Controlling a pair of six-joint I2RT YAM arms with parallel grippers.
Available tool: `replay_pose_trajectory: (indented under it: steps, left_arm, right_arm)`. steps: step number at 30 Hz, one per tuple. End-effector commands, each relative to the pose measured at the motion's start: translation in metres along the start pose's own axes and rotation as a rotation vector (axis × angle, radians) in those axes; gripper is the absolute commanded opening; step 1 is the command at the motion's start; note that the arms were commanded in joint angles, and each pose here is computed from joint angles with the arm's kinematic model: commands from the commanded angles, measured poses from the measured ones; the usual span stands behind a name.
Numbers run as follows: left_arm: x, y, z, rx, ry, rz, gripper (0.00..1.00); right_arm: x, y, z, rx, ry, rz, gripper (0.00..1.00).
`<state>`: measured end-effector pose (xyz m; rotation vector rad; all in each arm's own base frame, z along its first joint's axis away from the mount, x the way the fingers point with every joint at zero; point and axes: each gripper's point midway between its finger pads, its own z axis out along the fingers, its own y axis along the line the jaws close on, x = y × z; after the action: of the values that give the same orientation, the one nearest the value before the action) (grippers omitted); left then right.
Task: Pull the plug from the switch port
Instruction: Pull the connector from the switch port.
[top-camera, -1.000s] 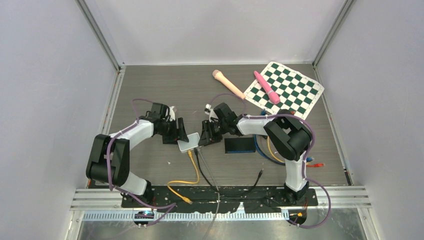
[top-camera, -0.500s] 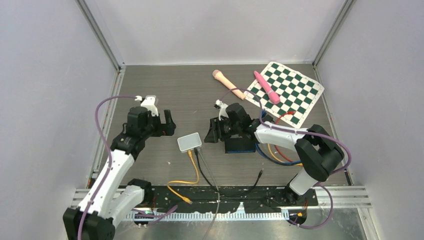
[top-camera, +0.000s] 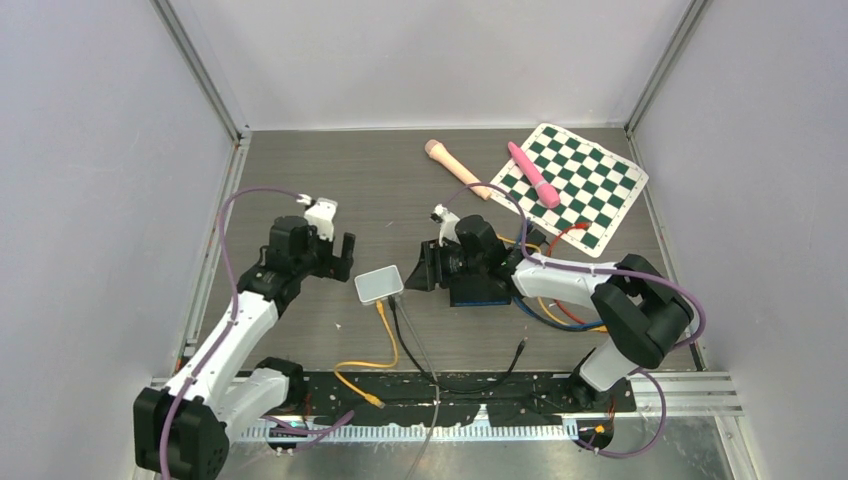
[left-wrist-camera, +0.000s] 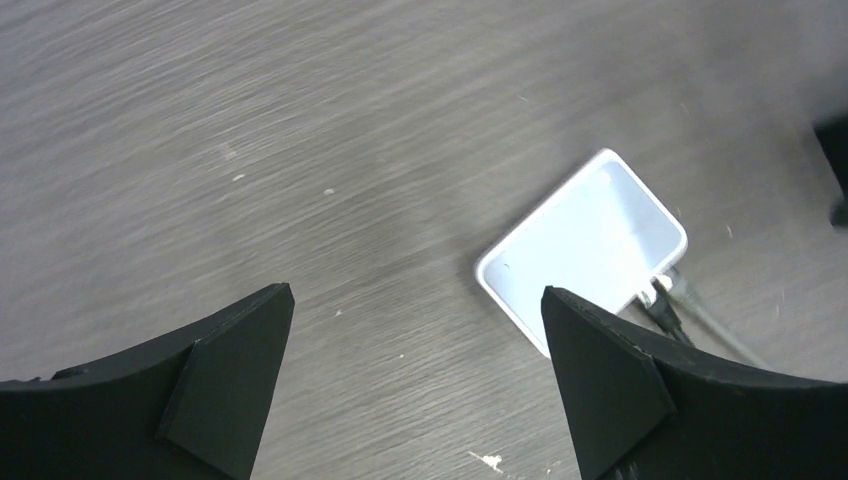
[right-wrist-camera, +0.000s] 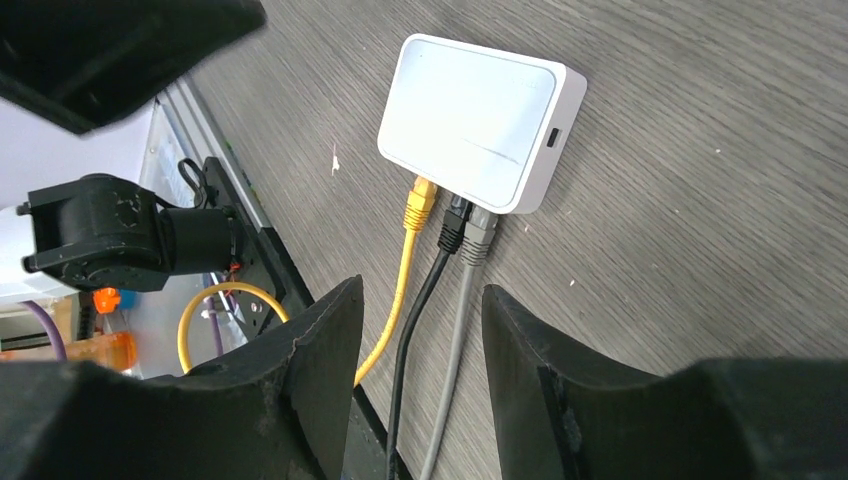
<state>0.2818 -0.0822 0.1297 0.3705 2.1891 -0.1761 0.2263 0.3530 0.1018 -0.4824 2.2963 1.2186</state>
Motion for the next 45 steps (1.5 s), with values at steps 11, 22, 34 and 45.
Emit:
replay_pose_trajectory:
  steps: [11, 22, 34, 45]
  left_arm:
    - [0.038, -0.072, 0.023, 0.412, 0.216, 0.707, 1.0]
    - [0.055, -0.068, 0.035, 0.488, 0.299, 0.678, 0.92]
    - [0.055, -0.077, 0.047, 0.575, 0.262, 0.614, 0.88]
    - [0.063, -0.073, 0.056, 0.575, 0.301, 0.624, 0.84]
  right_arm:
    - [0.003, 0.012, 0.017, -0.109, 0.01, 0.079, 0.54]
    - [0.011, 0.007, 0.023, -0.112, 0.034, 0.112, 0.54]
    - [0.017, 0.008, 0.034, -0.173, 0.027, 0.256, 0.53]
    - [0.022, 0.007, 0.036, -0.192, 0.022, 0.32, 0.53]
